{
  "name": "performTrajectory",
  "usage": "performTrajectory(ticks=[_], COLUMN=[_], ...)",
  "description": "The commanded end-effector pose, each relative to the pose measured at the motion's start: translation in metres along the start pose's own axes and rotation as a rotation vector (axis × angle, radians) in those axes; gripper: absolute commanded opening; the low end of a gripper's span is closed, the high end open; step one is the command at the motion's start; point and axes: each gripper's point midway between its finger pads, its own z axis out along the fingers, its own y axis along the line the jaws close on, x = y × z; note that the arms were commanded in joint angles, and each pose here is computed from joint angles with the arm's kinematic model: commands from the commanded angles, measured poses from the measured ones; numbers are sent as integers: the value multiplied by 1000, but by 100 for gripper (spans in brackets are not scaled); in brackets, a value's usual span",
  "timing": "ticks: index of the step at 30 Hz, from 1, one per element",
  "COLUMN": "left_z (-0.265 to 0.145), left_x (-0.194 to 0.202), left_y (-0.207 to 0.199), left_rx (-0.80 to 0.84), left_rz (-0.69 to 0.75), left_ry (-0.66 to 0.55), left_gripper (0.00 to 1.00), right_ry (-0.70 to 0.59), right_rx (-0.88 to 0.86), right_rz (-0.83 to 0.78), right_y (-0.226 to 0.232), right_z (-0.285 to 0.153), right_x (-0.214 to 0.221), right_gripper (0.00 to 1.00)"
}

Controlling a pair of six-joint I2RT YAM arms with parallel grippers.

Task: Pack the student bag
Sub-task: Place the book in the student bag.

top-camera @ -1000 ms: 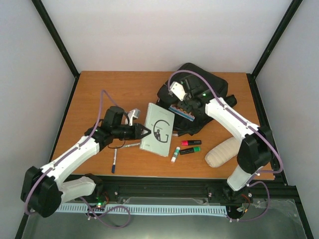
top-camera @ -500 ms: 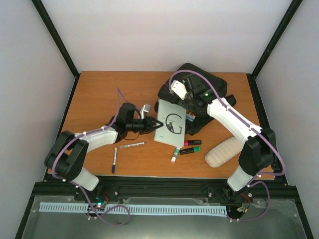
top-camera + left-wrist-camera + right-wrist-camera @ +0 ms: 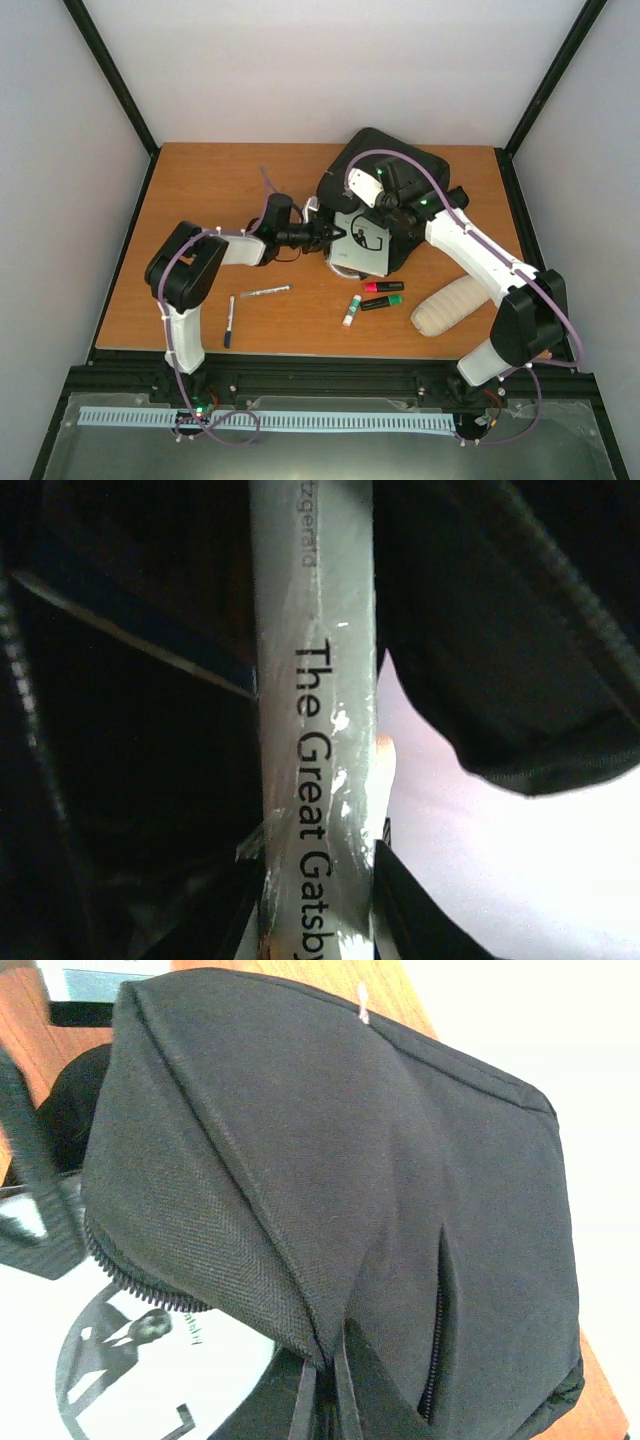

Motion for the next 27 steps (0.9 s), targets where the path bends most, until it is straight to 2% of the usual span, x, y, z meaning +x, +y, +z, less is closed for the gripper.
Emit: performTrajectory(ticks=[1,5,9,13,16,20,23,27], left_z=[12,21,21,11,-1,-16,-32,-51], left_x=[-37,-47,-49,-50,-53,-52,-45,-17], left_y=[-46,-23,-3,-5,-7,-13,-22,-11], left_rx=[111,20,-99,-164,-240,-302,-321,-357], left_rz=[152,136,101,102,107,108,119,89], left_ry=[-28,-43,-41,-67,-98,-122,-151,-156], left_gripper=[1,2,20,44,54,62,64,65], right_ry=[-189,-217,-227,-225,-214,-209,-202,-198], right_rx=[67,65,63,76,87,82,74,75], right_rz=[-39,-41,-42,-38,-28,-11,-1,3], right_y=[-16,-11,-4,-3,-4,-1,1,2], right_z=[-26,-29,-26,-20,-17,-13,-9,-7], right_x=[-35,-32,-25,-21,-17,-13,-11,-9], right_gripper=[3,3,3,3,3,3,3,3])
